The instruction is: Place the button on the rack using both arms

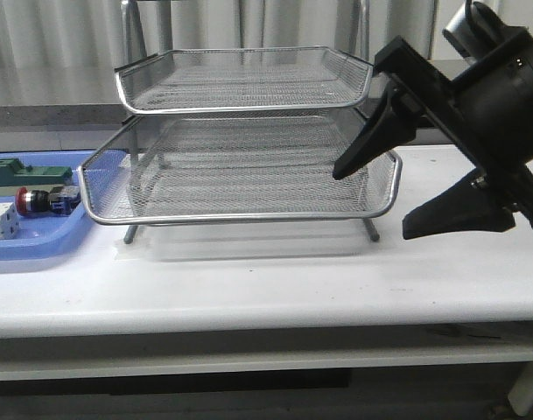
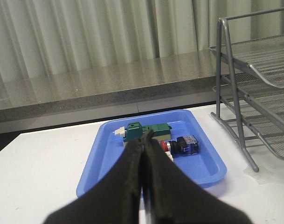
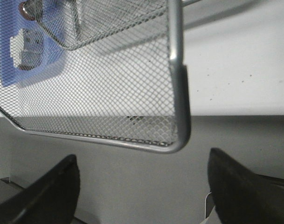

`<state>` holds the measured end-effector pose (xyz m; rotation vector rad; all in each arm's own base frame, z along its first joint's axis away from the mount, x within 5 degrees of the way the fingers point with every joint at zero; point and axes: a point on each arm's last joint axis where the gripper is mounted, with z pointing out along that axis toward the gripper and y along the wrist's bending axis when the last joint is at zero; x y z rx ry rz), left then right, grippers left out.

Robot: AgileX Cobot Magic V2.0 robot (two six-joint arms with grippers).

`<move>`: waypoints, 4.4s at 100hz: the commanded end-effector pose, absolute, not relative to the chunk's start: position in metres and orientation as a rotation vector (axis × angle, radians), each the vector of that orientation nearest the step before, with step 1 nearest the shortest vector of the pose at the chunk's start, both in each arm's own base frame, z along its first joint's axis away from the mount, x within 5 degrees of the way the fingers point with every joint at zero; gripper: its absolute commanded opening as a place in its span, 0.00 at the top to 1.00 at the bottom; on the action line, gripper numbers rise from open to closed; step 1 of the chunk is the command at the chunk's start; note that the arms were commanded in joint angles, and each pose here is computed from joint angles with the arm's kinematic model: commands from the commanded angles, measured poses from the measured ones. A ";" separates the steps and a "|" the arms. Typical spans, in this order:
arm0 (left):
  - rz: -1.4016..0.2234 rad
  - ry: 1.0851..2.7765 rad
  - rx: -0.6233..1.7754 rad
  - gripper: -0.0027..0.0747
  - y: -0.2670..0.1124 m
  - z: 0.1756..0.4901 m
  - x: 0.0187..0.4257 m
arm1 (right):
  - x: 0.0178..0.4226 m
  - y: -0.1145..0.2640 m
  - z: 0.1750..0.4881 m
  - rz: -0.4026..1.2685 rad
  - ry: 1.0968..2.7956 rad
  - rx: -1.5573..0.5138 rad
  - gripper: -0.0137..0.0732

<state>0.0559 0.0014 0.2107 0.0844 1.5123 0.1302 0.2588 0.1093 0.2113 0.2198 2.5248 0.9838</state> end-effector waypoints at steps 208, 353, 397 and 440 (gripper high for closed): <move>0.121 1.455 0.065 0.99 0.002 0.201 0.055 | 0.048 0.006 0.342 0.106 2.216 -0.148 0.92; -0.009 1.405 -0.058 0.99 0.002 0.232 0.054 | 0.048 0.006 0.342 0.106 2.216 -0.148 0.92; -0.090 1.736 -0.076 0.99 -0.001 0.317 0.116 | 0.048 0.006 0.342 0.106 2.216 -0.148 0.92; -0.148 2.164 -0.030 0.99 -0.004 0.354 0.228 | 0.048 0.006 0.342 0.106 2.216 -0.148 0.92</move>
